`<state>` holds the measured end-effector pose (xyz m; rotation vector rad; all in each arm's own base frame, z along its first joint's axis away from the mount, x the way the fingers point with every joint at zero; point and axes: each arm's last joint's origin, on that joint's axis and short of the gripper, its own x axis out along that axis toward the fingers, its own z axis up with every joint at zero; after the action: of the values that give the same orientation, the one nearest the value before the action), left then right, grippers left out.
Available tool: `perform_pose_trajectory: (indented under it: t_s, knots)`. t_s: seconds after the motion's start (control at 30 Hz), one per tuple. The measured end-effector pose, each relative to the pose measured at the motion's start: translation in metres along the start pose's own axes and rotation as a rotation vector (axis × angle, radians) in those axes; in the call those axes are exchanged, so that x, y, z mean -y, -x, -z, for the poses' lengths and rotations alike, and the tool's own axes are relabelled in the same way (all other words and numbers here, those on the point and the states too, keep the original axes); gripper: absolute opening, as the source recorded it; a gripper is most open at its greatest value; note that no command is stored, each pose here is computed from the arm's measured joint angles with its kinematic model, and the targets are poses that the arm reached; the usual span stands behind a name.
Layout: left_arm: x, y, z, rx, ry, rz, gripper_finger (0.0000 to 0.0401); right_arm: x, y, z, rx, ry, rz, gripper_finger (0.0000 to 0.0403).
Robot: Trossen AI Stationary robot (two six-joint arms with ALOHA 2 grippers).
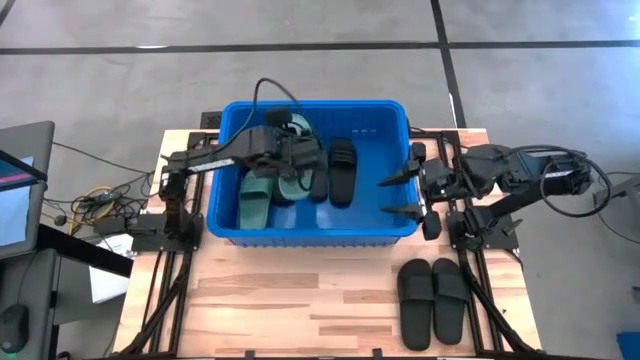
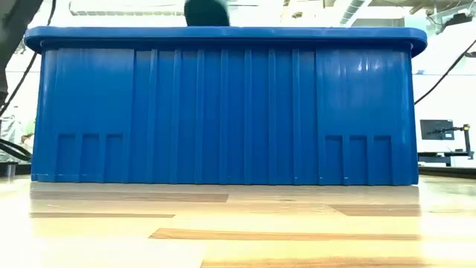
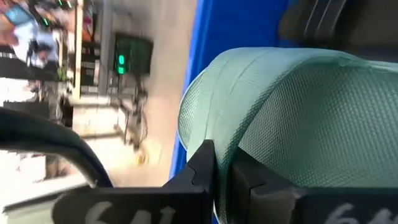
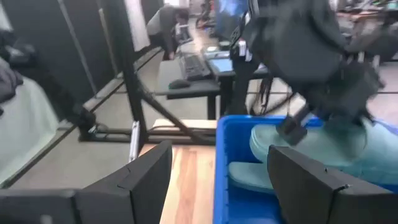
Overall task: Pick and place slides into bin
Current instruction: Put the green slide into the blue bin
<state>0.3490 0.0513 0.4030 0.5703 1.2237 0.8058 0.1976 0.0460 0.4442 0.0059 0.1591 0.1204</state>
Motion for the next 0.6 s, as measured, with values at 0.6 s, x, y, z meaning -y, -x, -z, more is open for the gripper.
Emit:
perform_pose_trajectory:
  t_s: [0.6]
  knots:
    - [0.072, -0.099, 0.029, -0.009, -0.136, 0.097, 0.0000, 0.004, 0.003, -0.002, 0.019, -0.030, 0.117, 0.0249]
